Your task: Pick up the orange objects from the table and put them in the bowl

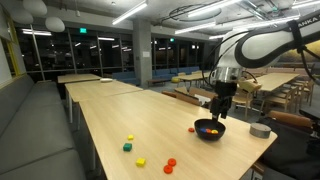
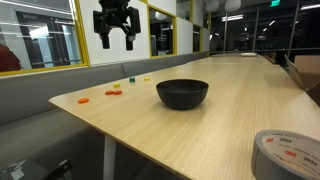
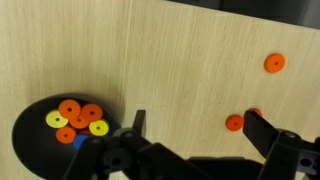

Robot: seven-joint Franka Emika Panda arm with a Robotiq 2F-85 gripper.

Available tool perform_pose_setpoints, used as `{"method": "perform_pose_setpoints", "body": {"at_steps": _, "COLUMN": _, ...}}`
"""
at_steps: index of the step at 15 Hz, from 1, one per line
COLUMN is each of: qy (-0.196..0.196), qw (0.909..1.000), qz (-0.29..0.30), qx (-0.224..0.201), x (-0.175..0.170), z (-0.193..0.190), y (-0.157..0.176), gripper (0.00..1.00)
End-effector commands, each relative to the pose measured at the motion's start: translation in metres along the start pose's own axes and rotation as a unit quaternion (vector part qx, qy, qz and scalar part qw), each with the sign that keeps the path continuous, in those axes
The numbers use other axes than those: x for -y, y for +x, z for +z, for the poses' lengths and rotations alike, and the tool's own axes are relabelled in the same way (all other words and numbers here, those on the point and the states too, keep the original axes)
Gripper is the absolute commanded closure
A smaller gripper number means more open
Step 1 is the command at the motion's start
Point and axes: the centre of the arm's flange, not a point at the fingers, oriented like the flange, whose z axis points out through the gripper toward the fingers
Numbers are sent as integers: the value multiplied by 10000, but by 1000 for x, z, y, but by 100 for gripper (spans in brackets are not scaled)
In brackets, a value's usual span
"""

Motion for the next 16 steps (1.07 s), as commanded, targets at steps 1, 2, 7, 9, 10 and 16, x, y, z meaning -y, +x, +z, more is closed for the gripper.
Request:
{"method": "perform_pose_setpoints", "body": {"at_steps": 1, "qy": 202, "qw": 9995, "qz": -148, "qx": -203, "x": 35, "z": 12, "y": 34, "gripper": 0}}
{"method": "perform_pose_setpoints", "body": {"at_steps": 2, "qy": 193, "qw": 9994, "qz": -232, "qx": -166, "x": 47, "z": 21, "y": 40, "gripper": 0}}
{"method": "perform_pose_setpoints", "body": {"at_steps": 7, "qy": -85, "qw": 9957, "qz": -838, "qx": 376, "x": 111, "z": 85, "y": 54, "gripper": 0}}
{"method": "perform_pose_setpoints", "body": {"at_steps": 9, "qy": -138, "qw": 9929, "qz": -1033, "qx": 579, "x": 134, "z": 109, "y": 53, "gripper": 0}}
{"method": "perform_pose_setpoints", "body": {"at_steps": 10, "qy": -147, "qw": 9916, "qz": -1110, "qx": 646, "x": 144, "z": 118, "y": 52, "gripper": 0}}
{"method": "perform_pose_setpoints", "body": {"at_steps": 16, "qy": 55, "qw": 9899, "qz": -1271, "qx": 621, "x": 178, "z": 132, "y": 34, "gripper": 0}}
